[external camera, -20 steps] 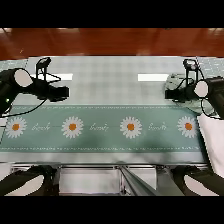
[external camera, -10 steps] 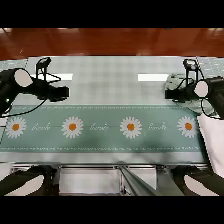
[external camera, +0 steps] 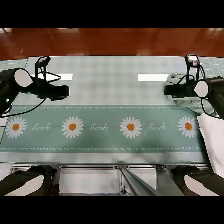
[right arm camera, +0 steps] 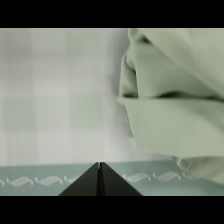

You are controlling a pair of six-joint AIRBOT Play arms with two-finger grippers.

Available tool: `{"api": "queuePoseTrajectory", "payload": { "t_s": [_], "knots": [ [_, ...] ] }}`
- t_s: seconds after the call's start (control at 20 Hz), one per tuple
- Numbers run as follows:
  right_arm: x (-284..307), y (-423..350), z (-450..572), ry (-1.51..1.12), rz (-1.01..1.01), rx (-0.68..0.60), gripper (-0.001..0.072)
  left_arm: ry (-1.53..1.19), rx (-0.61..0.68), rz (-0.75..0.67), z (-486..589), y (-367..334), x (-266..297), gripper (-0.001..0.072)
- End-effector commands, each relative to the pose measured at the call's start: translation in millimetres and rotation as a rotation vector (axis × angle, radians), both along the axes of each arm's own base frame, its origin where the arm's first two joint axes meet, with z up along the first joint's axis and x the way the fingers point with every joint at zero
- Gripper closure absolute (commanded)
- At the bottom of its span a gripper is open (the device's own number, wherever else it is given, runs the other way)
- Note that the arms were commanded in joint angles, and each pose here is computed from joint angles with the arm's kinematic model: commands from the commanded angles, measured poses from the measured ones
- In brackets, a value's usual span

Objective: Fold the shirts.

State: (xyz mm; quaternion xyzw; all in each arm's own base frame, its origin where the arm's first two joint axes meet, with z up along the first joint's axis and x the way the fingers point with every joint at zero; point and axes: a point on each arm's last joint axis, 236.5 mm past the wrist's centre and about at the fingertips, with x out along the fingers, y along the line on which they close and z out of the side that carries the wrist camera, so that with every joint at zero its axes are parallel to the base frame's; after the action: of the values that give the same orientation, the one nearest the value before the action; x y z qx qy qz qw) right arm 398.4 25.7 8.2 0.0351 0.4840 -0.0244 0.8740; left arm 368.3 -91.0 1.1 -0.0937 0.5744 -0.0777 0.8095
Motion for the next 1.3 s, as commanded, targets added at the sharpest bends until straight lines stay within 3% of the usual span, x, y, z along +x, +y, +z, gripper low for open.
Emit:
{"api": "queuePoseTrajectory", "payload": {
  "t_s": [0.0, 0.05, 0.1, 0.15, 0.2, 0.25, 0.3, 0.4, 0.5, 0.6, 0.8, 1.05, 1.15, 1.2, 1.25],
  "knots": [
    [26.9, 4.5, 24.0, -0.145, 0.011, 0.017, 0.0687, -0.052, -0.006, 0.020, 4.4, 1.5, 12.8, 0.0691],
    [34.4, 2.6, 39.3, -0.192, 0.017, 0.002, 0.0619, -0.045, -0.003, 0.015, 3.8, 2.0, 11.1, 0.0689],
    [43.7, -1.9, 60.6, -0.253, 0.030, -0.033, 0.0411, -0.025, 0.001, 0.008, 1.8, 2.8, 6.4, 0.0659],
    [53.0, -9.3, 86.5, -0.319, 0.045, -0.089, 0.0295, 0.003, 0.015, -0.003, -1.2, 5.5, -0.1, 0.0548],
    [60.4, -21.1, 111.9, -0.373, 0.062, -0.176, 0.0295, 0.034, 0.036, -0.026, -4.4, 8.9, -8.2, 0.0398],
    [67.0, -38.4, 137.0, -0.417, 0.071, -0.287, 0.0295, 0.068, 0.060, -0.039, -7.8, 13.5, -16.2, 0.0311],
    [71.9, -54.4, 153.7, -0.445, 0.060, -0.354, 0.0295, 0.108, 0.083, -0.051, -10.9, 18.1, -26.0, 0.0282],
    [77.4, -100.6, 151.8, -0.410, -0.031, -0.388, 0.0295, 0.152, 0.086, -0.076, -11.9, 17.1, -40.8, 0.0281],
    [71.4, -153.4, 100.7, -0.247, -0.156, -0.361, 0.0297, 0.081, -0.004, -0.235, 1.2, -21.3, -50.9, 0.0282],
    [51.0, -200.4, 29.9, -0.031, -0.275, -0.311, 0.0298, -0.017, -0.067, -0.281, 17.4, -53.2, -54.7, 0.0282],
    [47.2, -216.4, -49.6, 0.140, -0.315, -0.095, 0.0299, -0.070, -0.092, -0.229, 18.8, -66.9, -49.3, 0.0282],
    [56.7, -221.2, -87.1, 0.224, -0.297, -0.079, 0.0309, -0.108, -0.107, -0.182, 22.4, -66.6, -36.9, 0.0284],
    [53.2, -207.4, -101.5, 0.264, -0.273, -0.023, 0.0384, -0.130, -0.104, -0.181, 23.0, -66.6, -31.2, 0.0285],
    [51.4, -198.2, -105.2, 0.281, -0.254, 0.010, 0.0469, -0.151, -0.086, -0.188, 24.0, -62.5, -26.8, 0.0289],
    [49.8, -189.4, -105.0, 0.293, -0.226, 0.038, 0.0628, -0.167, -0.060, -0.179, 25.5, -53.4, -21.8, 0.0289]
  ]
}}
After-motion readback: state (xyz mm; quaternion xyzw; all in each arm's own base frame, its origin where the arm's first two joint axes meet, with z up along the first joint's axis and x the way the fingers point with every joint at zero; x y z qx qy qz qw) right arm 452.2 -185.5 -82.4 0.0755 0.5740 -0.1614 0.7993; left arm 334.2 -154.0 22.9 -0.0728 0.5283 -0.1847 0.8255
